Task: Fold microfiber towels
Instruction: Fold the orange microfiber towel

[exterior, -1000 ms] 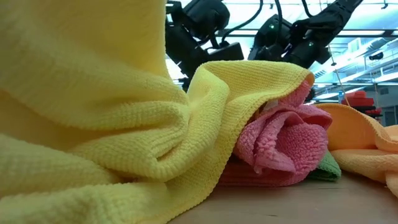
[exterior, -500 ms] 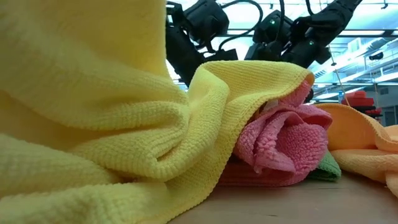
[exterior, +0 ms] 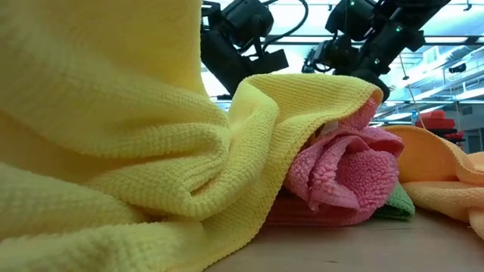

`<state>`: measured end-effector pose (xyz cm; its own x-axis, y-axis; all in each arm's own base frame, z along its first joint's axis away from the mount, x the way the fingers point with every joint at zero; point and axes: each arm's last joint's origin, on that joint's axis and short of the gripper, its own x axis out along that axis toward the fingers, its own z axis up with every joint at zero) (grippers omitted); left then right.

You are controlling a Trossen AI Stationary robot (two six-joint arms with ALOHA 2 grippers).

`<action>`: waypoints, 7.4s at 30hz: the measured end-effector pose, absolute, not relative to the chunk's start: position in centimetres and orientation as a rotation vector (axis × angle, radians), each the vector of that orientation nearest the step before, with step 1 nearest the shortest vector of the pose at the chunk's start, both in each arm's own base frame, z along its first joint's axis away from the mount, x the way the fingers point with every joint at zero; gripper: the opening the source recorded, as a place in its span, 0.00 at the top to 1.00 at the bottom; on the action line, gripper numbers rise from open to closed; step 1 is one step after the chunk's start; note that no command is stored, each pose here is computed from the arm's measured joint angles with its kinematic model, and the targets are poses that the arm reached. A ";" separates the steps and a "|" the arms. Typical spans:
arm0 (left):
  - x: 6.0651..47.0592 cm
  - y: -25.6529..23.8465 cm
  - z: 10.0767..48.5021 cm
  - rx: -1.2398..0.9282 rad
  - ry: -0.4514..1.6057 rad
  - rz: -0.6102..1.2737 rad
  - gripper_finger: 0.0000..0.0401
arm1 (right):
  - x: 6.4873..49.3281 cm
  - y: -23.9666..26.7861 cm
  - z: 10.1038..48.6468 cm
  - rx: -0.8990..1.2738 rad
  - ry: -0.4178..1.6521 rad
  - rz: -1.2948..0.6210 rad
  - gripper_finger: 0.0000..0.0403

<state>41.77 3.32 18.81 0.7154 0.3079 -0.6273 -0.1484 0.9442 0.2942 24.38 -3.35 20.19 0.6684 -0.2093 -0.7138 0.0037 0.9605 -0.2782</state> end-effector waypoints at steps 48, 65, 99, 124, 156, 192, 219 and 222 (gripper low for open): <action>42.6 4.9 23.0 0.151 0.701 0.216 0.91 | 18.9 0.6 18.5 -0.388 0.314 -0.325 0.45; 42.3 2.0 22.4 0.161 0.768 0.132 0.66 | 19.0 -0.6 17.7 -0.128 0.357 -0.152 0.97; 46.1 -2.7 16.8 0.972 0.742 0.016 0.60 | 22.0 -5.1 14.3 0.188 0.551 -0.230 0.96; 47.7 -3.2 17.1 1.229 1.015 -0.244 0.62 | 22.6 -4.5 14.4 0.164 0.559 -0.071 0.96; 45.4 -5.5 25.2 0.784 0.904 0.303 0.80 | 21.7 -4.1 19.2 -0.088 0.313 -0.274 0.96; 42.4 -5.6 21.5 0.470 0.900 0.218 0.93 | 25.0 -5.0 14.3 -0.520 0.669 -0.198 0.96; 42.0 -6.5 21.2 0.455 0.929 0.210 0.94 | 25.0 -2.3 12.9 -0.607 0.832 -0.196 0.62; 42.0 -6.5 21.2 0.455 0.928 0.210 0.96 | 25.0 -2.4 12.2 -0.620 0.864 -0.197 0.61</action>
<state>41.96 -6.53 21.17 0.5876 0.3657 -0.7218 0.0190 0.8855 0.4642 25.02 -2.44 12.21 0.6439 -0.4037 -0.6499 -0.0821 0.8081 -0.5833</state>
